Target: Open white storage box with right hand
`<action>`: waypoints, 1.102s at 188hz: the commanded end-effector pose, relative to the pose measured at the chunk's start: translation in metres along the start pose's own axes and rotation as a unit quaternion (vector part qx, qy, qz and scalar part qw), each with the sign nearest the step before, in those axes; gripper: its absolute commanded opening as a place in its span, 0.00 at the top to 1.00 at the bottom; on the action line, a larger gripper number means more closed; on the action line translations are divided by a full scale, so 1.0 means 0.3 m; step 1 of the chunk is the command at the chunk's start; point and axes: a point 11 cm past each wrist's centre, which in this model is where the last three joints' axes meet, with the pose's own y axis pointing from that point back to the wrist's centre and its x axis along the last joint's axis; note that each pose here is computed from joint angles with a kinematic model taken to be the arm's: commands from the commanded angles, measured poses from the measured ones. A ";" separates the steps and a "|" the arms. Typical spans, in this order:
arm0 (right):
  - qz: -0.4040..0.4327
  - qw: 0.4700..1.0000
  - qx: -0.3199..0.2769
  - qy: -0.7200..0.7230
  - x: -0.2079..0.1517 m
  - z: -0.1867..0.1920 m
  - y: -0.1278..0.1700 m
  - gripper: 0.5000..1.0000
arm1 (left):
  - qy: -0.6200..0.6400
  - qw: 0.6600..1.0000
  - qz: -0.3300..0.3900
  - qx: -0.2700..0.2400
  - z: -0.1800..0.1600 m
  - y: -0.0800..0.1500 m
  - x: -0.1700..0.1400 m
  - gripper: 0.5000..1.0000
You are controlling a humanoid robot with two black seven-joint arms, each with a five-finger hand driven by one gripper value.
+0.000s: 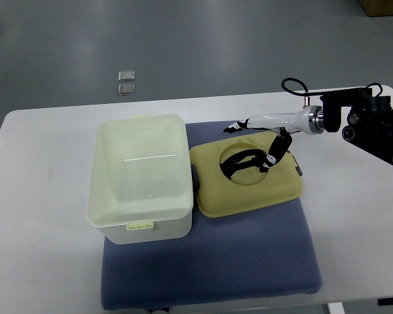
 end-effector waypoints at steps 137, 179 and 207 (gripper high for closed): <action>0.333 0.603 0.193 -0.699 0.300 0.121 0.057 0.09 | -0.001 1.000 -0.003 0.000 0.000 0.000 -0.007 0.00; 0.340 0.531 0.219 -0.744 0.199 0.142 -0.001 0.09 | -0.001 1.000 -0.003 0.000 0.000 0.000 -0.007 0.00; 0.350 0.479 0.227 -0.773 0.103 0.176 -0.029 0.09 | -0.001 1.000 -0.003 -0.001 0.003 0.000 -0.007 0.00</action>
